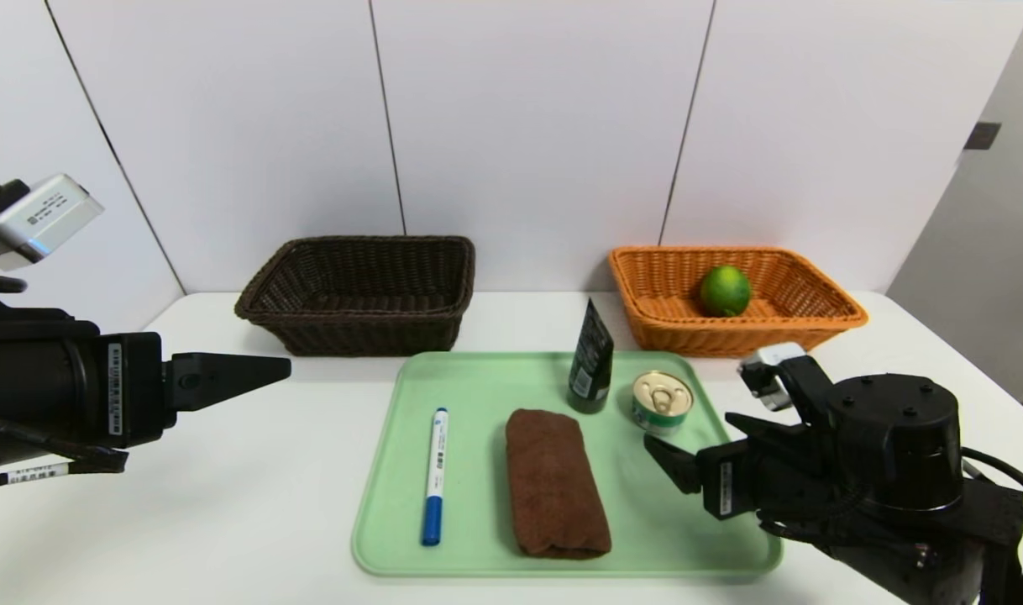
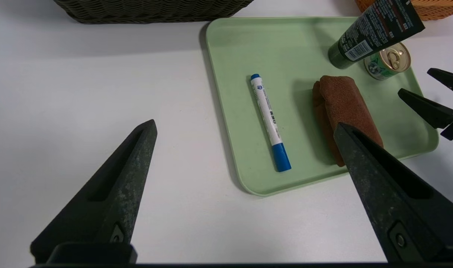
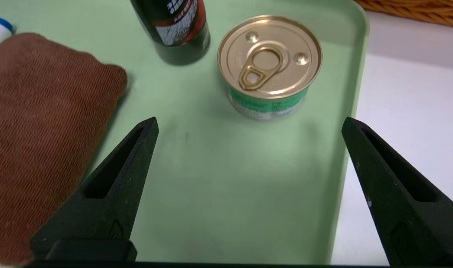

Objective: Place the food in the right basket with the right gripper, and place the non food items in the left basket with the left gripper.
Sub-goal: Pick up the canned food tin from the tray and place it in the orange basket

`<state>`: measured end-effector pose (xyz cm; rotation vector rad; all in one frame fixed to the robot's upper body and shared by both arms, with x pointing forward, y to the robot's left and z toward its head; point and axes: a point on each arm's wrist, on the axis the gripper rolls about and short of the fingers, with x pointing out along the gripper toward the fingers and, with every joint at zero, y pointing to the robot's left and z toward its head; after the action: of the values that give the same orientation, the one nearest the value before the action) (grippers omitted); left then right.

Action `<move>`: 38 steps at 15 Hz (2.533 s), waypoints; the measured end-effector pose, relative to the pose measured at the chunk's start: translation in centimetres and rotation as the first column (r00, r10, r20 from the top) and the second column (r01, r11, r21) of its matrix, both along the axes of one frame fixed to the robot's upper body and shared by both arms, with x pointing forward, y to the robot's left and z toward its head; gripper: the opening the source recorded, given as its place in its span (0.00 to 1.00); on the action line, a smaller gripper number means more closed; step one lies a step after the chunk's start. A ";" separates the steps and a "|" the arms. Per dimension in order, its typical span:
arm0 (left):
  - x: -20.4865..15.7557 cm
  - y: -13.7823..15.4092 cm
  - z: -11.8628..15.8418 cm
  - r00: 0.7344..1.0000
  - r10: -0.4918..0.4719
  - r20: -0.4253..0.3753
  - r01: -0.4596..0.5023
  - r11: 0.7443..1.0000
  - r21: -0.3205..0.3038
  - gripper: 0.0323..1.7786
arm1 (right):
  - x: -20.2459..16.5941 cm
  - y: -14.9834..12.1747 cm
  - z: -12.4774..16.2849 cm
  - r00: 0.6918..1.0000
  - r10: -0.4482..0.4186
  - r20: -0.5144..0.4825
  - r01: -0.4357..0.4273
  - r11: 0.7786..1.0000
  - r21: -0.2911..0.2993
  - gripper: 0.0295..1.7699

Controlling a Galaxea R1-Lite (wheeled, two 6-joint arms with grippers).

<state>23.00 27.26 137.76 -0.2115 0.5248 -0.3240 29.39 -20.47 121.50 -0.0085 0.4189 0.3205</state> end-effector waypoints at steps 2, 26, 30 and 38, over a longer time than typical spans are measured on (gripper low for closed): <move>-0.1 0.0 0.1 1.000 0.000 0.003 0.000 1.000 0.000 0.95 | 0.4 0.1 -0.6 1.000 -0.006 -0.015 0.006 1.000 -0.012 0.96; -0.1 0.0 -0.2 1.000 -0.006 -0.006 0.006 1.000 0.006 0.95 | 5.8 1.4 -3.7 0.997 -0.072 0.004 0.072 0.997 -0.001 0.96; -0.1 0.0 -0.4 1.000 -0.007 -0.011 0.007 1.000 0.007 0.95 | 6.6 1.5 -3.9 0.997 -0.080 0.007 0.081 0.997 -0.002 0.96; 0.1 0.0 -0.5 1.000 -0.006 -0.018 0.006 1.000 0.010 0.95 | 7.1 1.5 -4.4 0.996 -0.083 0.023 0.083 0.997 0.004 0.96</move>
<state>23.05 27.22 137.28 -0.2030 0.5451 -0.3254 36.47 -18.94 117.08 0.0076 0.3944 0.2384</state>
